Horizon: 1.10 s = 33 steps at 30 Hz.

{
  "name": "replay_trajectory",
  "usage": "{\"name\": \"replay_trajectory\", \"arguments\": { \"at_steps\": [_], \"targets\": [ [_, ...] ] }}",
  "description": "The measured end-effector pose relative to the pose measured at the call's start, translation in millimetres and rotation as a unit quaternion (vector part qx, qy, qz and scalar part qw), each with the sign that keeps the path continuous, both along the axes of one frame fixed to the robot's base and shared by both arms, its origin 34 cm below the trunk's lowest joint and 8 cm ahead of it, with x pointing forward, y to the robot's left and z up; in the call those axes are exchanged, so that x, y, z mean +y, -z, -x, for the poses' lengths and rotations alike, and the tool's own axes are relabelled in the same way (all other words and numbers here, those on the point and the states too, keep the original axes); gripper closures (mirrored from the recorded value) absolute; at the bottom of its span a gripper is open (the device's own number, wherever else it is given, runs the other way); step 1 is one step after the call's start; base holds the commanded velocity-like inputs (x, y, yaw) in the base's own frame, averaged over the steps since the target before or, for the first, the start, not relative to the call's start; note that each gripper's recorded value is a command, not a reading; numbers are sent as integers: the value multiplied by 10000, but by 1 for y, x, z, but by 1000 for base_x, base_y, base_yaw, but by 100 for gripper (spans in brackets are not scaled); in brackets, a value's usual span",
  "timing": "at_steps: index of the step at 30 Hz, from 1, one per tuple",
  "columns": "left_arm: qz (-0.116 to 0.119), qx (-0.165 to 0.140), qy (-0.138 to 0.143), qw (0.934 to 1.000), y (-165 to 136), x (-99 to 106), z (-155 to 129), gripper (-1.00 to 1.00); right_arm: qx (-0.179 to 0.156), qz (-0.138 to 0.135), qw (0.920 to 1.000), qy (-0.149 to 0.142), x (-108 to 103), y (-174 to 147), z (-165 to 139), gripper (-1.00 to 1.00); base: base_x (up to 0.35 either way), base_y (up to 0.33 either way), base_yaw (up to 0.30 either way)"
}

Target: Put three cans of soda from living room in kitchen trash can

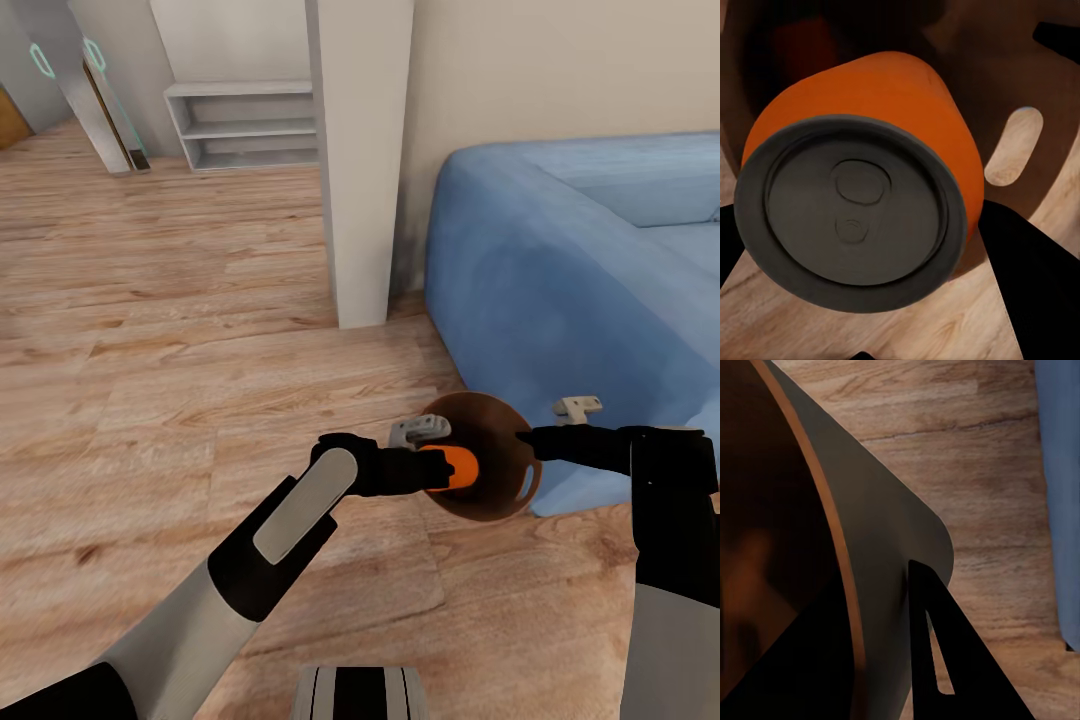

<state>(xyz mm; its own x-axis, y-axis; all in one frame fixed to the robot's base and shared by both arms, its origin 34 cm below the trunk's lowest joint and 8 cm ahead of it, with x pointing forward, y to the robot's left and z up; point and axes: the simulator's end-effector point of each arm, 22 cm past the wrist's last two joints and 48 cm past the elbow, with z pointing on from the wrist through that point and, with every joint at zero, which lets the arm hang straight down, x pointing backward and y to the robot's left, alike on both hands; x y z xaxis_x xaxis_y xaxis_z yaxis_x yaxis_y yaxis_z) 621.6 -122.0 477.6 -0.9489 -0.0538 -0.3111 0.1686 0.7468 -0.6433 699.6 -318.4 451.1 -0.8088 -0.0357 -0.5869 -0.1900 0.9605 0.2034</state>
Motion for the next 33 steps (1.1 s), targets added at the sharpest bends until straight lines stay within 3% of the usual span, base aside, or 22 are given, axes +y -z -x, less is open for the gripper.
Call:
{"name": "replay_trajectory", "arguments": {
  "at_steps": [2, 3, 6, 7, 17, 21, 24, 26, 28, 29, 30, 31, 32, 33],
  "targets": [
    [-6, -11, -11, 10000, 0, 0, 0, 100, 3, -14, 10000, 0, 1, 0, 0, 100, 0, 0, 0],
    [-11, -17, -10, 10000, 0, 0, 0, -100, 3, -17, 10000, -1, 1, 0, 0, 100, 0, 0, 0],
    [-452, -62, -55, 9989, 14, 14, -3, -100, 11, -115, 9999, 8, 4, -1, 0, 100, 0, 0, 0],
    [-461, -76, -47, 9989, 13, 14, -3, -100, 15, -152, 9999, 12, 5, -2, 0, 100, 0, 0, 0],
    [-249, -174, 143, 9994, -2, 6, 1, -100, 13, -111, 9999, 9, 3, -1, 0, 100, 0, 0, 0],
    [4, -135, 728, 9973, -20, -5, 23, -100, 11, -139, 9999, -22, 5, -2, 1, 100, 0, 0, 0],
    [468, 18, 1107, 9927, -36, -19, 40, -100, 17, -196, 9998, -31, 7, -2, 1, 100, 0, 0, 0],
    [907, 106, 1415, 9857, -48, -25, 53, -100, 13, -164, 9999, -34, 6, -2, 1, 100, 0, 0, 0],
    [1374, 199, 1572, 9778, -52, -11, 56, -100, 11, -162, 9999, -35, 6, -2, 1, 100, 0, 0, 0],
    [1596, 254, 1602, 9738, -50, 5, 55, -100, 12, -172, 9998, -33, 6, -2, 1, 100, 0, 0, 0],
    [2001, 353, 1628, 9655, -51, 34, 53, -100, 14, -182, 9998, -31, 6, -2, 1, 100, 0, 0, 0],
    [2184, 393, 1594, 9619, -46, 68, 49, -100, 14, -184, 9998, -32, 7, -2, 1, 100, 0, 0, 0],
    [2707, 381, 1542, 9495, -60, 102, 46, -100, 15, -182, 9998, -33, 7, -2, 1, 100, 0, 0, 0],
    [3259, 108, 1384, 9351, -81, 148, 35, -100, 11, -179, 9998, -44, 7, -2, 1, 100, 0, 0, 0]
  ]
}}
